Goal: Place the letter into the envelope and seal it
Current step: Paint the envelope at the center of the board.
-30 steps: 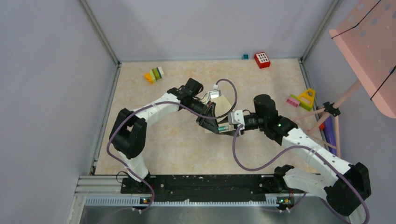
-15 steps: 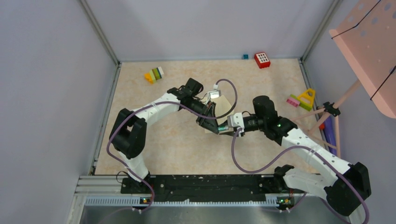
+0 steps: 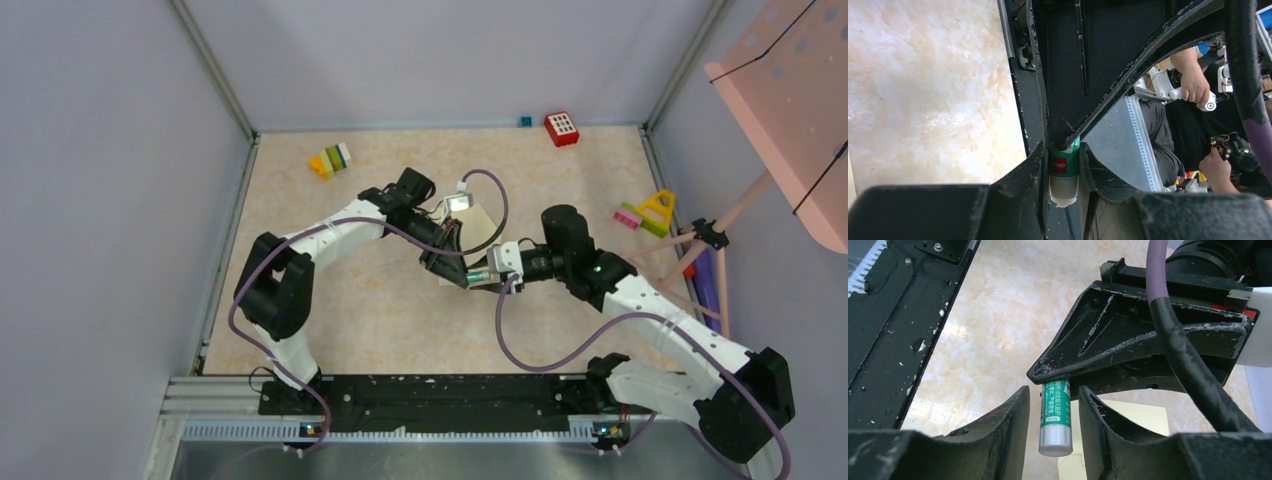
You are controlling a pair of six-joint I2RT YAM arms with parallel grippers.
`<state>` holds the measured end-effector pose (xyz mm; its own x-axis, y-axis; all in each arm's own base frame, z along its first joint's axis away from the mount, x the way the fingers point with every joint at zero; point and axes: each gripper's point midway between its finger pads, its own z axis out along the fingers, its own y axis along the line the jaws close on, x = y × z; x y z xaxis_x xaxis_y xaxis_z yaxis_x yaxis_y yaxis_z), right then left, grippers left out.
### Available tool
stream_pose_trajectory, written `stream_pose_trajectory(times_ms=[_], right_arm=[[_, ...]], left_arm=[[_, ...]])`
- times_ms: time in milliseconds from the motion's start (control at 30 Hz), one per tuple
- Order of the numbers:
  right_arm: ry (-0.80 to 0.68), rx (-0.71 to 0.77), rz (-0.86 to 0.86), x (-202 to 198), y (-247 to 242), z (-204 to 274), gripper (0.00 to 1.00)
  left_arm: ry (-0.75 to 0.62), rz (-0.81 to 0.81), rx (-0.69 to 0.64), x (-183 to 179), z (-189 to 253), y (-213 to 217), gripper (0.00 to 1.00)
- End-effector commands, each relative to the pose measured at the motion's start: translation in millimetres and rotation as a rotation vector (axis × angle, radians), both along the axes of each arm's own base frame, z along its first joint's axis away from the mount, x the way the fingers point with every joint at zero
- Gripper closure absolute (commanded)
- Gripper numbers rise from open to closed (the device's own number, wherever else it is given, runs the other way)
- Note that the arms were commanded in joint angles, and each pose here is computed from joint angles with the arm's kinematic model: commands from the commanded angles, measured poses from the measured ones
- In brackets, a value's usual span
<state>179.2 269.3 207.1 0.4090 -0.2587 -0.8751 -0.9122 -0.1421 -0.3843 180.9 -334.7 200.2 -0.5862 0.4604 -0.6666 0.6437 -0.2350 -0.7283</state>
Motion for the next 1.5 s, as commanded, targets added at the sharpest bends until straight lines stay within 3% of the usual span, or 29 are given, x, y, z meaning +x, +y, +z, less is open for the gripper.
stream_pose_trajectory(times_ms=[0, 133, 200, 267, 367, 433, 533, 567, 600, 800, 900, 1000, 1167, 1467], right_arm=[[-0.038, 0.026, 0.030, -3.1, 4.4, 5.5, 0.60], [-0.034, 0.030, 0.030, -3.1, 5.0, 5.0, 0.68], [-0.032, 0.033, 0.031, -3.3, 5.4, 5.6, 0.76], [-0.031, 0.037, 0.031, -3.2, 5.9, 5.8, 0.91], [-0.027, 0.036, 0.031, -3.3, 5.9, 5.6, 0.99], [-0.024, 0.034, 0.021, -1.7, 5.9, 6.4, 1.00], [-0.025, 0.024, -0.026, 5.9, 4.5, 11.8, 1.00], [-0.030, 0.020, -0.043, 9.3, 3.9, 15.8, 1.00], [-0.035, 0.013, -0.062, 12.8, 2.6, 18.0, 1.00], [-0.054, -0.049, -0.134, 27.1, -4.9, 20.0, 1.00], [-0.077, -0.103, -0.211, 45.9, -9.9, 15.6, 1.00], [-0.115, -0.198, -0.263, 67.6, -15.6, 7.7, 1.00], [-0.184, -0.357, -0.354, 102.5, -25.8, 0.8, 1.00], [-0.321, -0.659, -0.281, 131.5, -36.8, -40.9, 1.00]], left_arm=[[-0.061, -0.025, -0.094, -0.2, 29.7, -0.3, 0.91], [-0.065, -0.025, -0.096, -1.0, 29.8, 0.3, 0.91], [-0.065, -0.025, -0.096, -1.0, 30.1, 0.2, 0.91], [-0.065, -0.025, -0.096, -0.4, 29.9, 0.0, 0.91], [-0.068, -0.024, -0.096, -0.1, 30.3, -0.2, 0.87], [-0.091, -0.009, -0.089, 4.1, 31.8, -0.1, 0.65], [-0.142, 0.046, -0.072, 18.1, 36.1, 4.9, 0.15], [-0.161, 0.069, -0.067, 23.9, 38.7, 8.1, 0.05], [-0.181, 0.094, -0.066, 30.1, 41.6, 12.2, 0.03], [-0.289, 0.372, -0.038, 95.7, 60.1, 43.0, 0.01], [-0.383, 0.569, 0.042, 135.4, 48.4, 59.3, 0.01], [-0.388, 0.644, 0.115, 150.6, 22.3, 64.4, 0.01], [-0.227, 0.705, 0.209, 170.8, -30.5, 61.8, 0.02], [0.040, 0.807, 0.222, 206.7, -71.7, 46.9, 0.20]])
